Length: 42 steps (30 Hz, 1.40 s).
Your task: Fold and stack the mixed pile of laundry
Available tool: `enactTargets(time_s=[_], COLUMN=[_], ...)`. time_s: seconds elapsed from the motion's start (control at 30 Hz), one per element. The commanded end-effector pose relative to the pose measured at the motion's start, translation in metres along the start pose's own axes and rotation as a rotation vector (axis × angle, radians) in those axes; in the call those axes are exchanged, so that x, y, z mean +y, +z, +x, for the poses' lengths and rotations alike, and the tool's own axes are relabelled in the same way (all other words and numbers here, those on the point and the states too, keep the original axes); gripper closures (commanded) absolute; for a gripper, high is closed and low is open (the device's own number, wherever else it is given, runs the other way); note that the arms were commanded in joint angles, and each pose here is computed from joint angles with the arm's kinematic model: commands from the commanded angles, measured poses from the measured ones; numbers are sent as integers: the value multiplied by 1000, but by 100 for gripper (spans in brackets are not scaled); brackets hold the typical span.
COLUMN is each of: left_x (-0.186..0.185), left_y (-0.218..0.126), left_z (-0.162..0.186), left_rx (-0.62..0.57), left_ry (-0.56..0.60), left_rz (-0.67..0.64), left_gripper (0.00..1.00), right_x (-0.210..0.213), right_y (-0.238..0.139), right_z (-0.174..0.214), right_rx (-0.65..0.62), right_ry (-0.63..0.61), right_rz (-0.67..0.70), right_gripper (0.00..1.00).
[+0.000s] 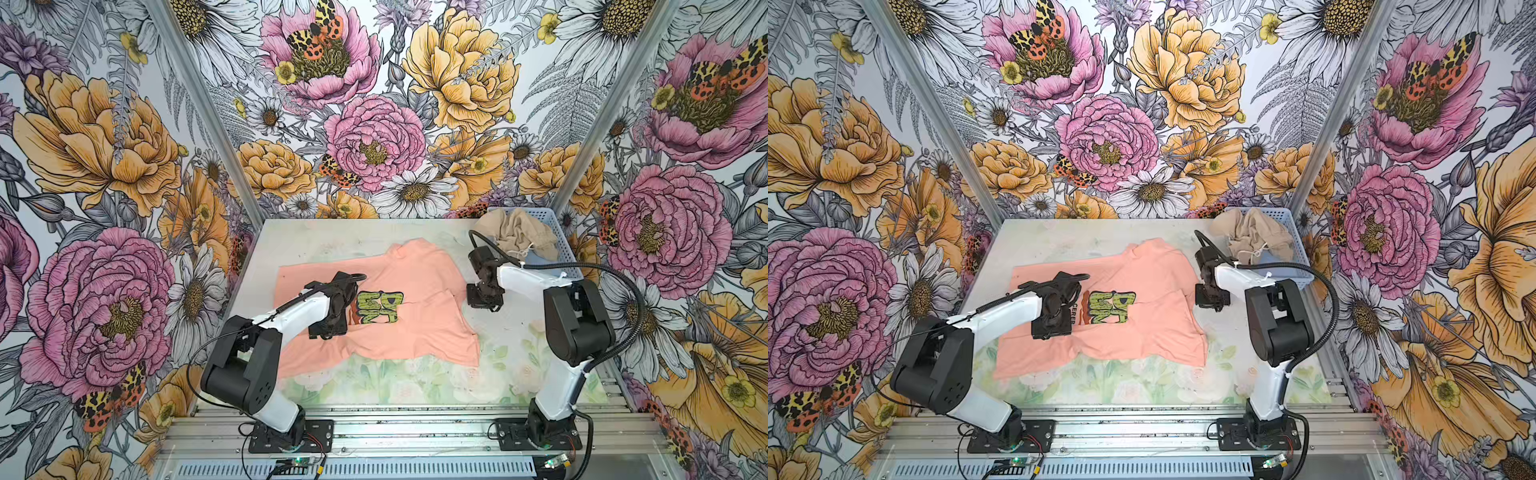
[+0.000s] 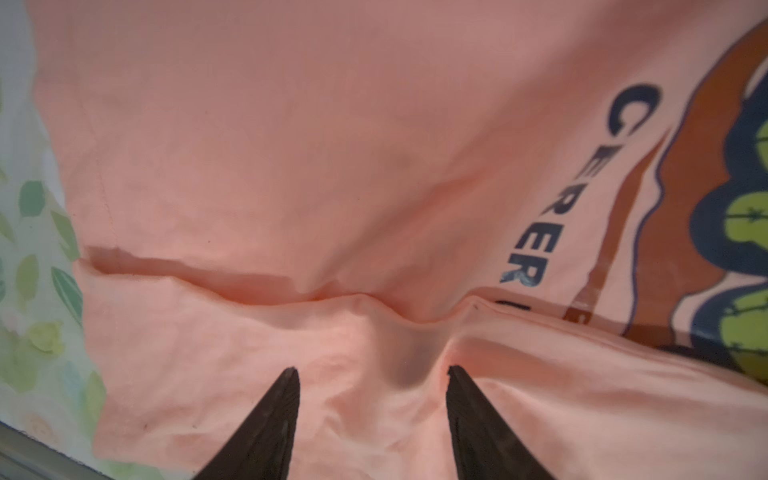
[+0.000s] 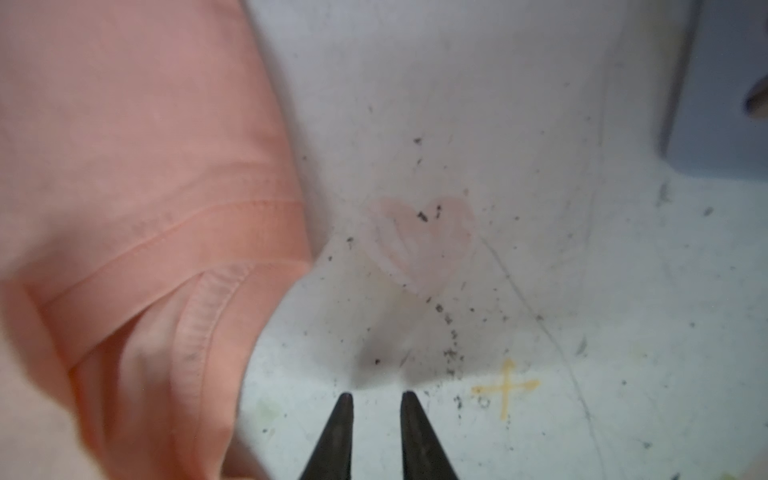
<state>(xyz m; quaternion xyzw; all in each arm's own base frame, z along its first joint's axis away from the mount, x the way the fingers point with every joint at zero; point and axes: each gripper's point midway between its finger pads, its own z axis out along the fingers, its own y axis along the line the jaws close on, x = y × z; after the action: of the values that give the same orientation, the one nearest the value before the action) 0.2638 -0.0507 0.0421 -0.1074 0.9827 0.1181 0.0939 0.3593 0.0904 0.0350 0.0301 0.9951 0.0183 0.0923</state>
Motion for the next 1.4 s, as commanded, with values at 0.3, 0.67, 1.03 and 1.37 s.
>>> enactTargets(time_s=[0.3, 0.67, 1.03, 1.37], left_x=[6, 12, 14, 14], left_y=[7, 5, 1, -2], left_z=[-4, 4, 4, 2], left_rx=[-6, -8, -15, -24], left_ry=[-4, -23, -29, -35], left_rz=[-17, -6, 10, 23], left_gripper=[47, 47, 46, 46], right_x=[47, 15, -17, 40], right_y=[1, 33, 31, -29], right_z=[-40, -20, -12, -24], right_rx=[-110, -13, 72, -67], right_ry=[151, 130, 25, 102], right_rz=[-234, -25, 177, -133], right_gripper=[78, 97, 100, 89])
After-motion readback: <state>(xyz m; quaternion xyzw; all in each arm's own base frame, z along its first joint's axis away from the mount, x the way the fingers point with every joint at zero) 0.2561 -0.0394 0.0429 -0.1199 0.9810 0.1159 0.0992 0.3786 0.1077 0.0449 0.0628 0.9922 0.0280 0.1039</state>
